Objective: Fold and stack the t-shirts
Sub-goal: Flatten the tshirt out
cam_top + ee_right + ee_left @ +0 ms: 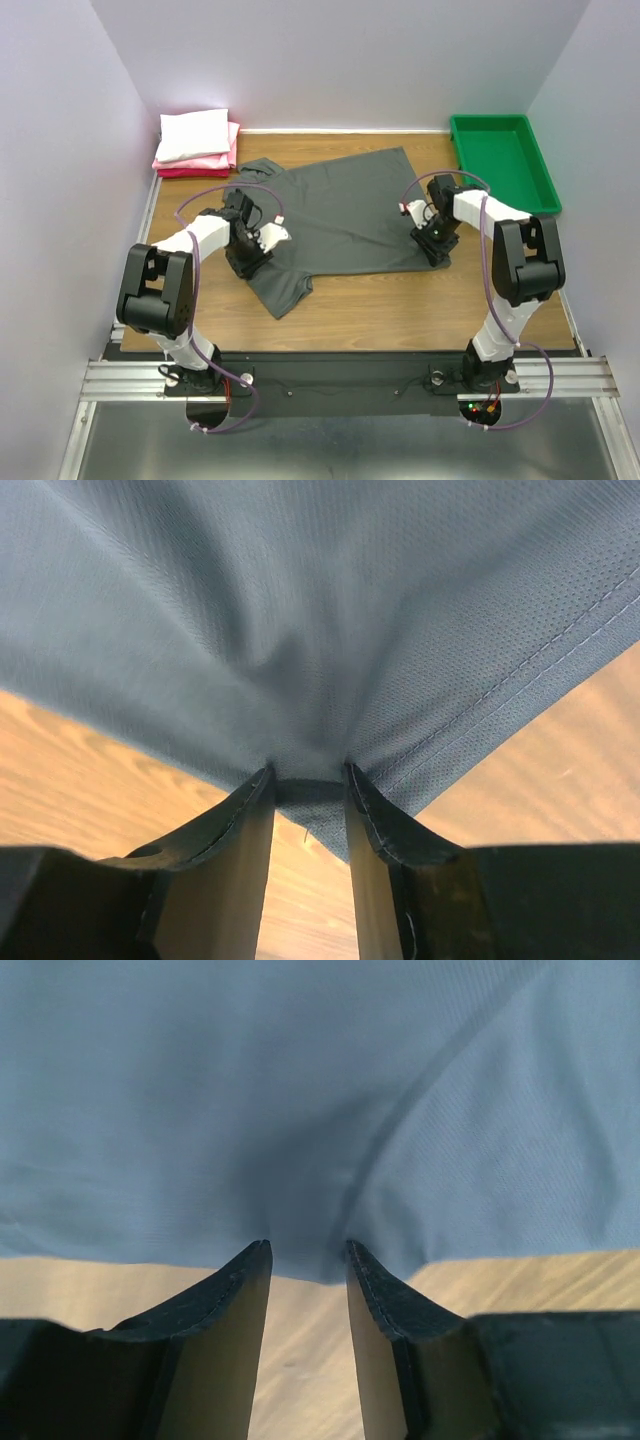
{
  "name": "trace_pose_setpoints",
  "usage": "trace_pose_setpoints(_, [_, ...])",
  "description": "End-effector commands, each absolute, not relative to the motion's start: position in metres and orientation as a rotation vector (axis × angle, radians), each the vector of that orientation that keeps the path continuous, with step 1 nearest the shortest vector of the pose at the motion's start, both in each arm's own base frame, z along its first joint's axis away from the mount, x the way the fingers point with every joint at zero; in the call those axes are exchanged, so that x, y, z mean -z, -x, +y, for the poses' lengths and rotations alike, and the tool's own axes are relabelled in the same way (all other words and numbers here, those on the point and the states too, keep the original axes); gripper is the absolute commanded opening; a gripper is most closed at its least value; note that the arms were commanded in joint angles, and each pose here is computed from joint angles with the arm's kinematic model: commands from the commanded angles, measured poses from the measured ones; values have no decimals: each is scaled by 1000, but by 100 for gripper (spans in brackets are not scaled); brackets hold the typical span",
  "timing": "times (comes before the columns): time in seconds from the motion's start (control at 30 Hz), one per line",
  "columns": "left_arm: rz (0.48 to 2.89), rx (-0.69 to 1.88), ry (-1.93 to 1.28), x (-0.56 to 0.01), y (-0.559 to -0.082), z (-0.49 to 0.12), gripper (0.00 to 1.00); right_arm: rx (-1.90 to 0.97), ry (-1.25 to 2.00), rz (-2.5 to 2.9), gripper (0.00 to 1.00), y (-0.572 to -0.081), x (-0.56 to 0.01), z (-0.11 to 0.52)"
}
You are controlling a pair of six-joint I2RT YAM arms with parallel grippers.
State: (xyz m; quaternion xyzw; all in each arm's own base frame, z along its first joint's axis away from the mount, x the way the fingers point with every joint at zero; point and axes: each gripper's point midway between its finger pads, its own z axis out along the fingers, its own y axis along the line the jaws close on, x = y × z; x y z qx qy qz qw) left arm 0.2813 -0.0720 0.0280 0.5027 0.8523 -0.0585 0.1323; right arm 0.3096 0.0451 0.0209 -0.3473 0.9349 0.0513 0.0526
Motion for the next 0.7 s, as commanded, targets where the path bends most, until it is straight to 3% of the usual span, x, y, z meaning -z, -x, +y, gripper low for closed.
trace_pose_setpoints(0.0, [2508, 208, -1508, -20, -245, -62, 46, -167, 1136, 2909, 40, -267, -14, 36])
trace_pose_setpoints(0.17, [2526, 291, -1613, -30, -193, -53, 45, -362, 1171, 2941, 43, -223, -31, 51])
trace_pose_setpoints(0.23, [2499, 288, -1610, -42, -193, -54, 44, -448, 1167, 2912, 45, -219, -42, 63])
trace_pose_setpoints(0.43, [2391, 363, -1528, -89, -228, -81, 44, -406, 1103, 2810, 47, -255, -74, 72])
trace_pose_setpoints(0.67, [2400, 331, -1430, -68, -260, -96, 43, -251, 1099, 2807, 45, -286, -57, 59])
